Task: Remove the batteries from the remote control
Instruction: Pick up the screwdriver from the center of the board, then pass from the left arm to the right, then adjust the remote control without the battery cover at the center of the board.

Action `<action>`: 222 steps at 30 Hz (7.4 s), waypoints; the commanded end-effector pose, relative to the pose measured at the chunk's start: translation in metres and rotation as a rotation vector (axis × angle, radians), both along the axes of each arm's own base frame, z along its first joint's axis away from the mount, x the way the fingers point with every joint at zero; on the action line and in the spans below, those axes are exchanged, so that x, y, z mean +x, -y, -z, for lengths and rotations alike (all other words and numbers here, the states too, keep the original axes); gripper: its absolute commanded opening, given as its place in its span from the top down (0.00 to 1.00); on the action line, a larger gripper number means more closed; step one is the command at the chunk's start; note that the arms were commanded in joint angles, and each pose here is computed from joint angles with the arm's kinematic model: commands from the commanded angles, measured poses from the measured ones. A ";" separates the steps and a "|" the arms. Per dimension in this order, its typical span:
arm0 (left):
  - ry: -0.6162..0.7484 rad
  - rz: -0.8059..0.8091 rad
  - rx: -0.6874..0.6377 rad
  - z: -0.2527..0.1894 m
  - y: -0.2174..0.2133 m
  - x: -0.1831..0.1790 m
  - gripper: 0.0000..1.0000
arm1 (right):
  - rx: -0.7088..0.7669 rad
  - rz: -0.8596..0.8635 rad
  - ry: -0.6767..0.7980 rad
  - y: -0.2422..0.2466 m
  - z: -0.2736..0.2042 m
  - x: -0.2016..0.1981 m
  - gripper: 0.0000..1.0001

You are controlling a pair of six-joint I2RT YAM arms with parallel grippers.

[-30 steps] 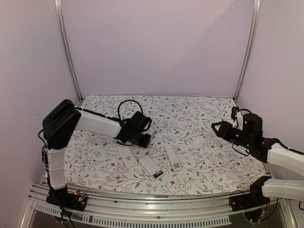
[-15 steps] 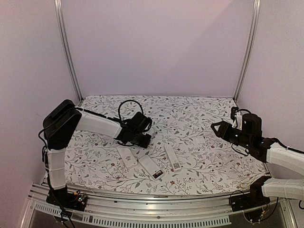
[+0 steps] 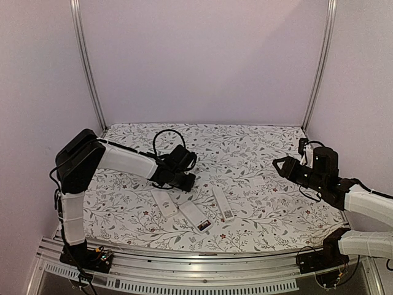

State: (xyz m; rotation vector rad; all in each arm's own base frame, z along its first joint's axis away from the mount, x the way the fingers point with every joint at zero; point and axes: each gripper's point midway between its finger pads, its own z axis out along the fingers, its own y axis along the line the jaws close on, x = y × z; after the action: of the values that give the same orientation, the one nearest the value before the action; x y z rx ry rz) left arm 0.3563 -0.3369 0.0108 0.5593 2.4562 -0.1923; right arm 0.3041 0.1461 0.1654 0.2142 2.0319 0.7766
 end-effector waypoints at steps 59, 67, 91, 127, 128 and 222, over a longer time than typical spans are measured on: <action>0.144 0.590 -0.702 -0.208 0.055 -0.153 1.00 | 0.326 -0.768 0.130 -0.215 -0.090 -0.057 0.44; 0.192 0.537 -0.623 -0.199 0.054 -0.146 1.00 | 0.345 -0.730 0.084 -0.216 -0.085 -0.051 0.53; 0.304 0.416 -0.433 -0.184 0.054 -0.130 1.00 | 0.384 -0.634 -0.112 -0.232 -0.059 -0.035 0.70; -0.177 0.012 -0.718 -0.128 -0.010 -0.133 0.35 | 0.108 -0.502 0.055 -0.183 -0.019 -0.046 1.00; -0.202 -0.006 -0.736 -0.123 -0.012 -0.135 0.35 | 0.083 -0.516 0.071 -0.184 -0.016 -0.049 1.00; -0.404 -0.105 -0.460 -0.009 0.007 -0.145 0.70 | -0.049 -0.496 0.075 -0.209 0.035 -0.088 1.00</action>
State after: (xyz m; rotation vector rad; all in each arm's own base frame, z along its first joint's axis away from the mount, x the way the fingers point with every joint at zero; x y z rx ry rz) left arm 0.2168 -0.3415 0.0216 0.1830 2.6649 -0.8722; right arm 0.2130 0.3477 0.1270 -0.3519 2.0698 1.0337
